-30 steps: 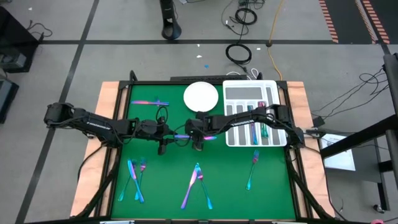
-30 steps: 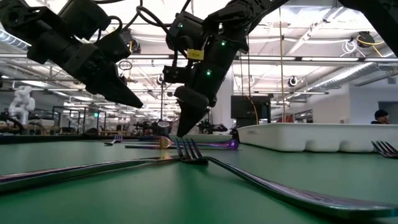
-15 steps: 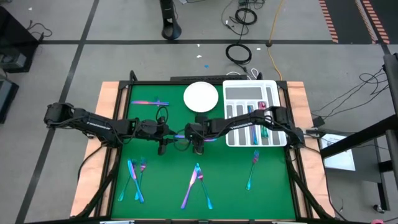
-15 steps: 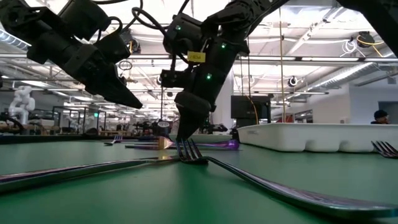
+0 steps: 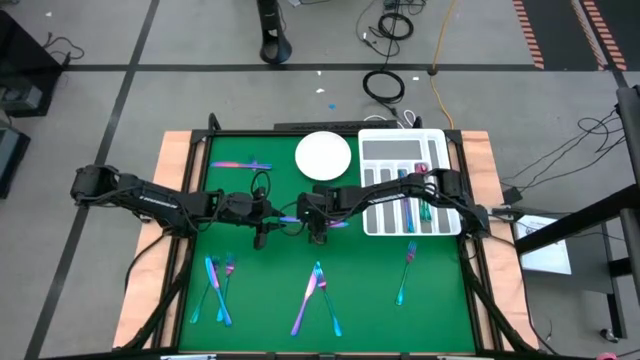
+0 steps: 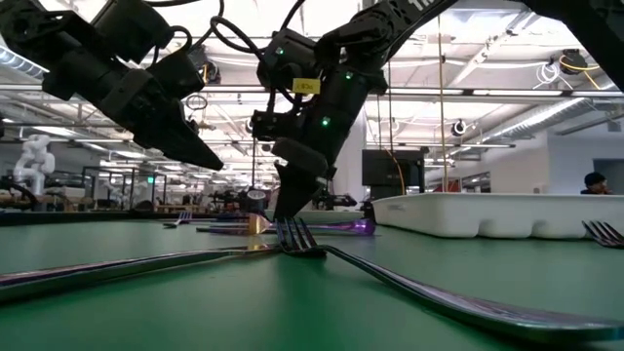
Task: Sort silverware
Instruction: Put the iridescent knife into the white silverware tray
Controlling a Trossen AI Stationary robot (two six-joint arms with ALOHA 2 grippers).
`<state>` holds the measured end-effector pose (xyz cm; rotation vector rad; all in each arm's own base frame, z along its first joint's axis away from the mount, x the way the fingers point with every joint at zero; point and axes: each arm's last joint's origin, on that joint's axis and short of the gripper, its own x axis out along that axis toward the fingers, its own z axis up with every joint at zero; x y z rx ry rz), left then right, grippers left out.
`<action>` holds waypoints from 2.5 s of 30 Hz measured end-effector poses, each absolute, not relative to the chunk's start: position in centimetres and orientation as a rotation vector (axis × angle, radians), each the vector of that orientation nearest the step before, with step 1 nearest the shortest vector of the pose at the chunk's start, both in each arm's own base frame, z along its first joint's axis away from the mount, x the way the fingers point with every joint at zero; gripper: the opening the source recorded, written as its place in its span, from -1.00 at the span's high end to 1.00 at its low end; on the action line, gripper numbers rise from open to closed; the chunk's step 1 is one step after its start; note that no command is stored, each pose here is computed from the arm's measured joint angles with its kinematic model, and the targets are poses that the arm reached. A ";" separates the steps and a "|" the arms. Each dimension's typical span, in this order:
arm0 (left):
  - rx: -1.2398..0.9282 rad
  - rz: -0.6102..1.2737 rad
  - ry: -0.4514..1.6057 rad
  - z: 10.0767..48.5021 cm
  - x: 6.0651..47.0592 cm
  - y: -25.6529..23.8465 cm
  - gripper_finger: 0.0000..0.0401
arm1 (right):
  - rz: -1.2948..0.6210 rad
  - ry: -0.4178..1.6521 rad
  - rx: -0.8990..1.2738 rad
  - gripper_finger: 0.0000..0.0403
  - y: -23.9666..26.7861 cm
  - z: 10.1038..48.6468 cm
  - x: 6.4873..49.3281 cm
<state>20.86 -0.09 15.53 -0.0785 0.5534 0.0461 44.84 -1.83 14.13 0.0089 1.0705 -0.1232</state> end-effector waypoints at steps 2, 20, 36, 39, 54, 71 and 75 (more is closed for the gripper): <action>-0.079 0.046 0.553 15.5 20.9 -0.1 0.26 | -0.125 1.065 0.007 0.27 -1.9 13.9 45.0; -0.077 0.045 0.561 15.5 20.8 -0.1 0.26 | -0.114 1.132 0.010 0.88 -1.9 11.9 45.0; -0.076 0.045 0.561 15.5 20.8 -0.1 0.26 | -0.165 0.991 0.063 0.99 -2.1 13.8 45.6; -0.076 0.045 0.563 15.5 20.8 -0.1 0.26 | -0.173 0.934 0.080 0.99 -2.3 14.1 46.0; -0.078 0.043 0.579 15.3 20.7 -0.1 0.26 | -0.203 0.998 0.132 0.76 -3.5 13.8 45.4; -0.078 0.043 0.576 15.3 20.8 -0.1 0.26 | -0.211 0.967 0.145 0.23 -2.7 13.9 45.8; -0.078 0.043 0.577 15.3 20.7 -0.1 0.26 | -0.224 0.953 0.190 0.25 -2.6 14.0 45.8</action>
